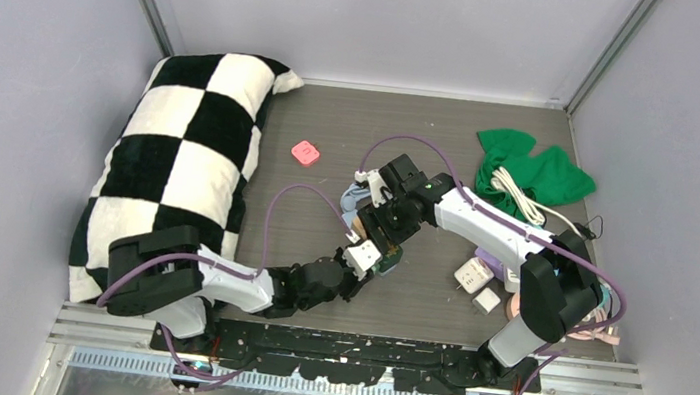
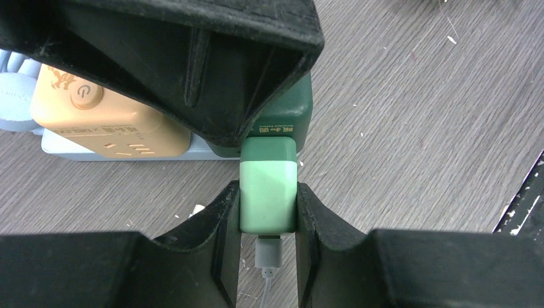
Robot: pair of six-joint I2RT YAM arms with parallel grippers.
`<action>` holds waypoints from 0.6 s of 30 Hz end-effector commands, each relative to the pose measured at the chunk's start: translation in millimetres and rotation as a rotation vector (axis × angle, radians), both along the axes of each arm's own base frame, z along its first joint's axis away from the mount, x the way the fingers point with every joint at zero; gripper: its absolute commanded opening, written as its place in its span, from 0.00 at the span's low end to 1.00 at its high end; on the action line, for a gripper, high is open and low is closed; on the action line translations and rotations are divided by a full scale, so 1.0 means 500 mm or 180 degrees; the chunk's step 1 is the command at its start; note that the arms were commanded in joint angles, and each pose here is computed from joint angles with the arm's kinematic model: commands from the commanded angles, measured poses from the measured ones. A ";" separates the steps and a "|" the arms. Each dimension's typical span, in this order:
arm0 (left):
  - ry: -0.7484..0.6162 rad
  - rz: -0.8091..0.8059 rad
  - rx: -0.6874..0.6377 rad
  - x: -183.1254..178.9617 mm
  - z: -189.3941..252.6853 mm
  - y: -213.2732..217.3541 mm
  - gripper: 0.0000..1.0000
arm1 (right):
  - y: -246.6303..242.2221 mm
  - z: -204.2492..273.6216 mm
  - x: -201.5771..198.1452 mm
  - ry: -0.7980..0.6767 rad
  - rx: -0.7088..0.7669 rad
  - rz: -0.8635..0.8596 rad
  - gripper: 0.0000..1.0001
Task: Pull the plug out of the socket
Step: Remove the plug from the socket.
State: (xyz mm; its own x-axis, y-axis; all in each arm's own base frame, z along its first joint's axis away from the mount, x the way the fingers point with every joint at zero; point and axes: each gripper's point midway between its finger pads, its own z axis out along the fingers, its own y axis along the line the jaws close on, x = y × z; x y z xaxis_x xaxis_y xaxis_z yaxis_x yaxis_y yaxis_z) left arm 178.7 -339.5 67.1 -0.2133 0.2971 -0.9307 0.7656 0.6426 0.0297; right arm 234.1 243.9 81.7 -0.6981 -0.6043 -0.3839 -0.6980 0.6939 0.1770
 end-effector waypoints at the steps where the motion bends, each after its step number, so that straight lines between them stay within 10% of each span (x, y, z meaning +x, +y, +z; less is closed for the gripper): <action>1: -0.0043 -0.0091 0.0049 -0.001 0.031 -0.005 0.00 | -0.031 -0.022 0.021 -0.0125 -0.0288 0.0005 0.16; 9: 0.0246 -0.0053 0.0121 -0.025 -0.093 0.022 0.00 | -0.033 -0.023 0.022 -0.0128 -0.0300 0.0002 0.16; 18: 0.0026 -0.0192 0.0160 -0.008 0.024 -0.015 0.00 | -0.032 -0.024 0.023 -0.0126 -0.0308 0.0006 0.16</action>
State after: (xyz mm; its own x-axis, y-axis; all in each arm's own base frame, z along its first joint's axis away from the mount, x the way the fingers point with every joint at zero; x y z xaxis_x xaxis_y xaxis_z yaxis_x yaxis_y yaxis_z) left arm 177.5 -341.4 66.6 -0.2217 0.3090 -0.9248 0.7716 0.6355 0.0274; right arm 234.4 243.2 81.7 -0.6959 -0.6073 -0.3832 -0.7001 0.6927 0.1734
